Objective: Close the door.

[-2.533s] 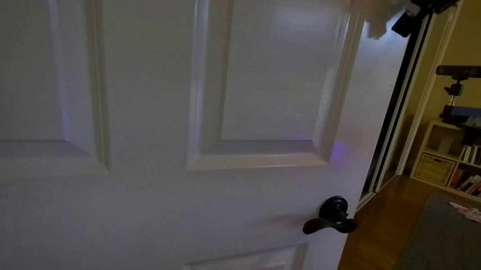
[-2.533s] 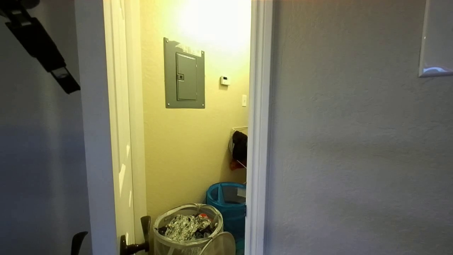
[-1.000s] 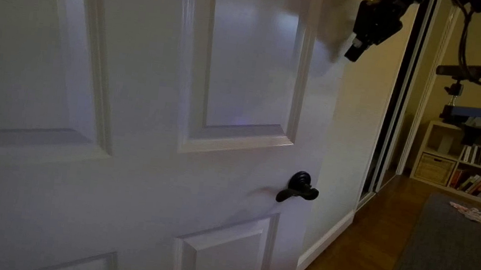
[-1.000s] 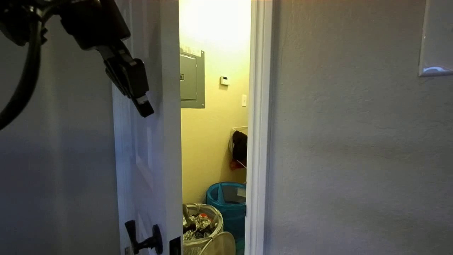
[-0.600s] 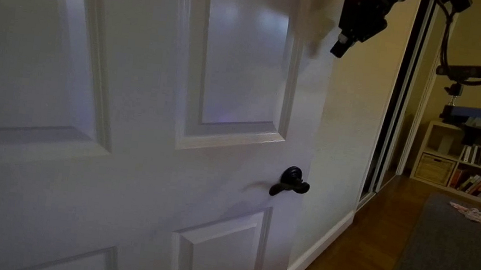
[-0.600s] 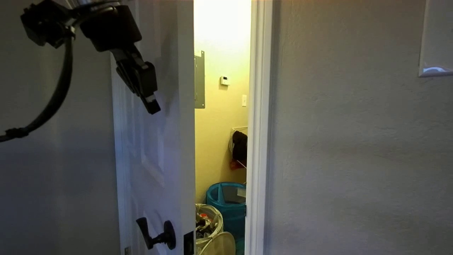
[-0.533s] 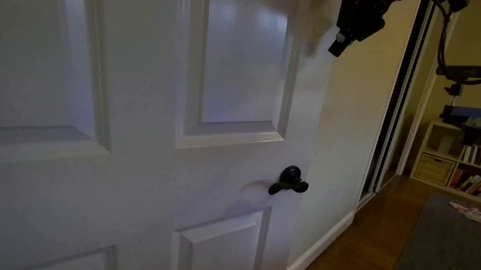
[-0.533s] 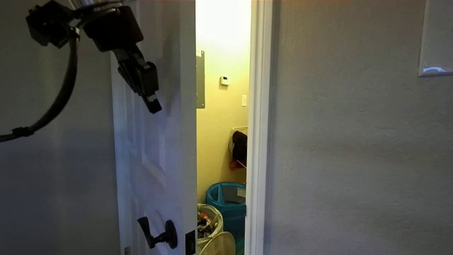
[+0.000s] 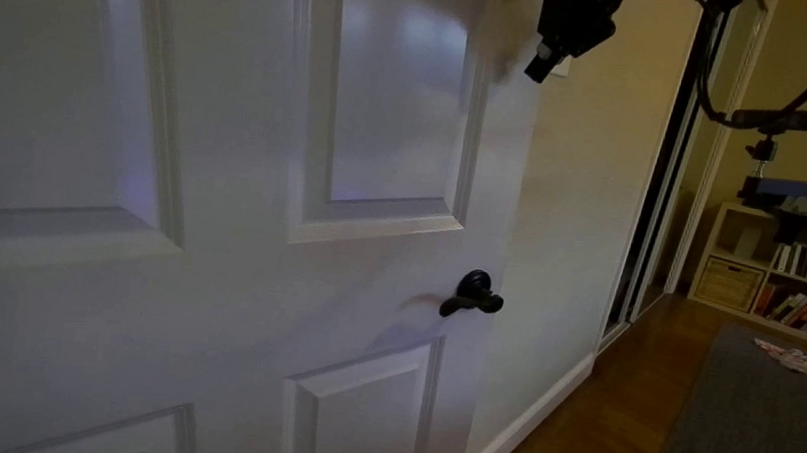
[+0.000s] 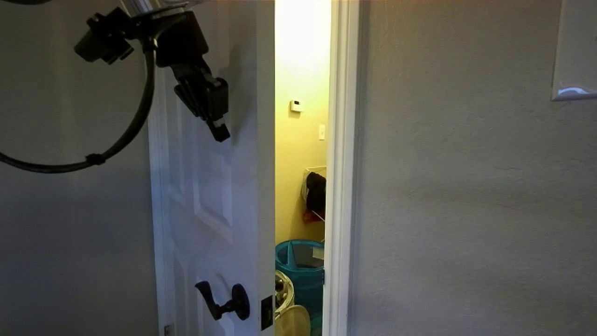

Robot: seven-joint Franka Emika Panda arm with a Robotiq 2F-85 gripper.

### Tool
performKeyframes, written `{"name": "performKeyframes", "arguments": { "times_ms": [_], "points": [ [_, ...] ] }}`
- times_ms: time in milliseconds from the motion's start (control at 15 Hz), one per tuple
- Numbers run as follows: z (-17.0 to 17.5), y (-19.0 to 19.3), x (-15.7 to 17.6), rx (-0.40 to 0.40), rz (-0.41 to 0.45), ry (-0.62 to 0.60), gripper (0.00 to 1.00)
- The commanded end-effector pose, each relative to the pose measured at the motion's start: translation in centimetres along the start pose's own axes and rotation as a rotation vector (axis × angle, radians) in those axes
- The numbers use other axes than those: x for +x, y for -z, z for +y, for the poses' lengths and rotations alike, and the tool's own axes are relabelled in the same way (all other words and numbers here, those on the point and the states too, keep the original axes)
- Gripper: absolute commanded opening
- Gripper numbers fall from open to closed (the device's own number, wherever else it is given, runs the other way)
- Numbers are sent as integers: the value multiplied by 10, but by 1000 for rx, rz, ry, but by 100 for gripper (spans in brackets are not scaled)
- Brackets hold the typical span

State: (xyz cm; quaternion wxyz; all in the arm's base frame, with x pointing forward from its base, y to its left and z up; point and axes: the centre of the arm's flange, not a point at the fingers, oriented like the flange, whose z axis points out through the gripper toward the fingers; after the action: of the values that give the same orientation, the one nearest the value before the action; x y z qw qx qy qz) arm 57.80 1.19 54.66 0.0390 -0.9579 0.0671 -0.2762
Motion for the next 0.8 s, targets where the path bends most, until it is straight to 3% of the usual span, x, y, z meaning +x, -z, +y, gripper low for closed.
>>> {"name": "performKeyframes", "arguments": {
  "times_ms": [0, 733],
  "points": [
    [4, -11, 25, -8, 30, 30, 6],
    [11, -44, 69, -8, 50, 21, 6]
  ]
}}
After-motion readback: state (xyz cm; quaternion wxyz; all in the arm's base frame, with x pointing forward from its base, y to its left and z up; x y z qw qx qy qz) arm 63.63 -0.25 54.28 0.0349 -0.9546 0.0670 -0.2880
